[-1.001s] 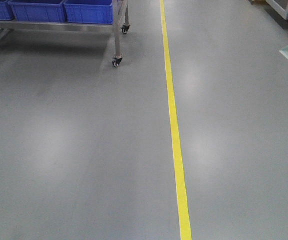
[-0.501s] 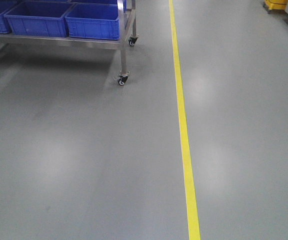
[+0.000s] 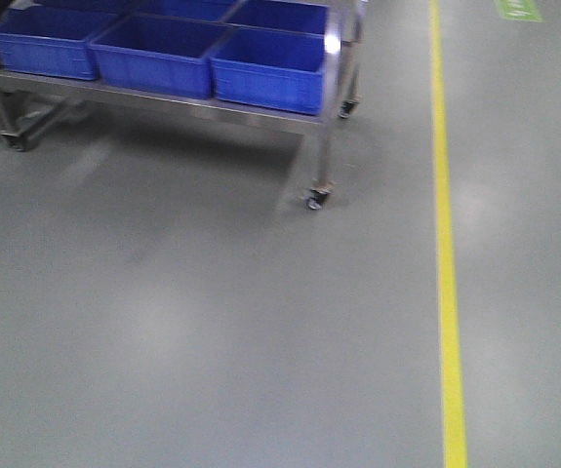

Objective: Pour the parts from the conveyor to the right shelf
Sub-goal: 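Drive along the yellow floor line toward the bin shelves, then drive between the shelf racks and face an empty blue bin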

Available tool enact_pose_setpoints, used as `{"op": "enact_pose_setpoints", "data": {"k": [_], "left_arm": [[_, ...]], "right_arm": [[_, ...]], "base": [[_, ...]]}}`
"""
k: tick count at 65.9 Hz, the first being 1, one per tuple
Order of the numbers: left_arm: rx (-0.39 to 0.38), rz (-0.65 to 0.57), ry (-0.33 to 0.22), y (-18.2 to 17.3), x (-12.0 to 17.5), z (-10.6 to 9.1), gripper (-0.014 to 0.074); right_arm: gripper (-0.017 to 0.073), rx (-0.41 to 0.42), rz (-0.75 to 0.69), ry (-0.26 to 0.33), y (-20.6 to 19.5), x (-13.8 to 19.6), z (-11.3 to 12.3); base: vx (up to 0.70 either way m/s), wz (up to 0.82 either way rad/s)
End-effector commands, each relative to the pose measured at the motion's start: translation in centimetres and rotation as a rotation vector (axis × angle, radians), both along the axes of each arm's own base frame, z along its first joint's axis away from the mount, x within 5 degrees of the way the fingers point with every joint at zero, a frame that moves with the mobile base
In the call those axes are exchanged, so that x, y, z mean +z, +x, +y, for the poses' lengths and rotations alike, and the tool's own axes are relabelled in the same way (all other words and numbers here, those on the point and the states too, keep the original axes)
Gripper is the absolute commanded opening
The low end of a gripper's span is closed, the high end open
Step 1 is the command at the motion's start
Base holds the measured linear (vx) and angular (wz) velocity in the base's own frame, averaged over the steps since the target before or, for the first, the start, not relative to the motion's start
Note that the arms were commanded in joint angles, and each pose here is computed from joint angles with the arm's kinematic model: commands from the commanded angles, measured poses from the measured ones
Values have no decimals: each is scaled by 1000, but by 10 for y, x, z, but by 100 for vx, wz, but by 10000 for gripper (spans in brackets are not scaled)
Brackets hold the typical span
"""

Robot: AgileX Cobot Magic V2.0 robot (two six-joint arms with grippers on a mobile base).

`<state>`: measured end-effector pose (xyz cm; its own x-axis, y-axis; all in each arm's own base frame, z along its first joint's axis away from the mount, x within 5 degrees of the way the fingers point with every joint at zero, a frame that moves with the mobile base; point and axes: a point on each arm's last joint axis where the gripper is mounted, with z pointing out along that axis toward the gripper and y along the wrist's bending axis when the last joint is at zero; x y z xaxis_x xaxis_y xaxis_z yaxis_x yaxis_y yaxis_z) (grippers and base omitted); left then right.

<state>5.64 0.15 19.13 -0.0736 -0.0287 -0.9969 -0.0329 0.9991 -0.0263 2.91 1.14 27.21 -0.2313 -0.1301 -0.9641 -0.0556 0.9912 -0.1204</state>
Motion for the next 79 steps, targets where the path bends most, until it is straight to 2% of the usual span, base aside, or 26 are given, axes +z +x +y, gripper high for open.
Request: {"op": "enact_pose_setpoints", "data": {"k": [1, 54, 79], "left_arm": [[-2, -99, -14, -1, 14, 0, -6], [-2, -99, -14, -1, 14, 0, -6], [-2, -99, -14, -1, 14, 0, -6]], "right_arm": [[-5, -18, -83, 4, 1, 13, -1], [-5, -18, -83, 4, 1, 13, -1], [-5, -18, -83, 3, 1, 13, -1]], "base": [[66, 53], [67, 52], [65, 69]]}}
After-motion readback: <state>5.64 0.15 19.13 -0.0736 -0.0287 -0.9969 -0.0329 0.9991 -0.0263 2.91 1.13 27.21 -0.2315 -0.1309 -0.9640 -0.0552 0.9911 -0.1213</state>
